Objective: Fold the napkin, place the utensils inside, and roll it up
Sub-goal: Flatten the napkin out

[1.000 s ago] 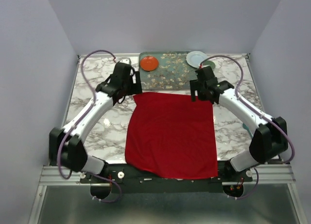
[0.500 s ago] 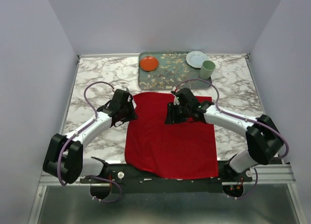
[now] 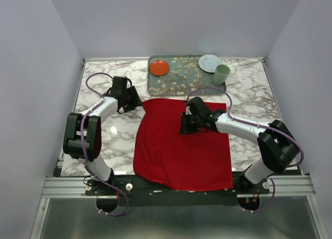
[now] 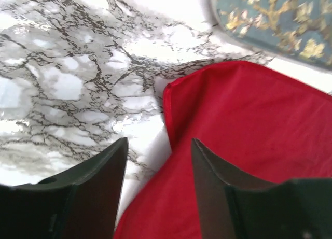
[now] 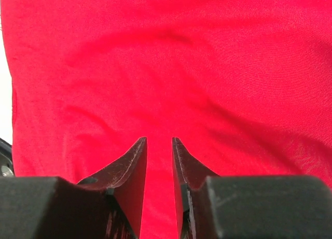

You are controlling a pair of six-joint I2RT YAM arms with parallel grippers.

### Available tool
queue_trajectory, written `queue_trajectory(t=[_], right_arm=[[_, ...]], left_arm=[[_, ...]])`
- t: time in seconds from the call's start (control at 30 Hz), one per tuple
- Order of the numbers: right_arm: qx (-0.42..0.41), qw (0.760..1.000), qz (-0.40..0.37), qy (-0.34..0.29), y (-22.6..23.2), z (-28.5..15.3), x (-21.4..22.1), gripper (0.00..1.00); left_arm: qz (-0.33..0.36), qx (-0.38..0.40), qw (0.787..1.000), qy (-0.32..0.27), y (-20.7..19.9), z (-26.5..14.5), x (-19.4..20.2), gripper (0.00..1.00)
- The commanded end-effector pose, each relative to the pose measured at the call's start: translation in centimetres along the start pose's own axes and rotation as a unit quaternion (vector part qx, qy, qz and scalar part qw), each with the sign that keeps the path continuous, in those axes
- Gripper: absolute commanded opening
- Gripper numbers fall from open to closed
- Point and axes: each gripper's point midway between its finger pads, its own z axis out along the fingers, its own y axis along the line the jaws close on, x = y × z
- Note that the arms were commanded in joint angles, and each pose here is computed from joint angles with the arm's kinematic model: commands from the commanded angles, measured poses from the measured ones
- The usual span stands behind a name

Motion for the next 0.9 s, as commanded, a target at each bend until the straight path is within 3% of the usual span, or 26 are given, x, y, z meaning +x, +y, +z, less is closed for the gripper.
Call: queue_trajectory(t=[0.0, 0.13, 0.27, 0.47, 0.67, 0.7, 0.8, 0.87], right_arm=[[0.001, 1.000, -0.012, -0.001, -0.4, 0.9, 0.1, 0.32], [-0.019, 1.000, -0.012, 0.004, 0.2, 1.4, 0.2, 0.30], [-0.028, 0.999, -0.007, 0.013, 0.5, 2.1, 0.5, 0.28], [-0.023, 1.000, -0.010, 0.007, 0.3, 2.2, 0.1, 0.26], [-0.028, 0.999, -0.013, 0.017, 0.5, 3.0, 0.2, 0.25], [-0.027, 0.999, -0.012, 0.019, 0.4, 3.1, 0.2, 0.25], [-0.022, 0.999, -0.014, 0.022, 0.2, 3.6, 0.2, 0.25], [-0.016, 0.999, -0.018, 0.025, -0.1, 4.0, 0.3, 0.25]], left_arm=[[0.024, 0.057, 0.997, 0.035, -1.7, 1.2, 0.4, 0.65], [0.020, 0.057, 0.997, 0.046, -1.5, 2.4, 0.8, 0.68], [0.009, 0.044, 0.997, 0.065, -0.7, 4.2, 1.1, 0.56], [0.012, 0.012, 0.999, 0.041, 0.2, 5.5, -0.7, 0.49], [-0.002, 0.045, 0.997, 0.059, -0.9, 6.9, -0.2, 0.40], [-0.007, 0.049, 0.997, 0.059, -1.0, 7.1, -0.2, 0.29], [0.002, 0.027, 0.998, 0.056, -0.3, 6.9, -0.5, 0.09], [0.021, -0.006, 0.999, 0.040, 0.6, 6.6, -1.5, 0.05]])
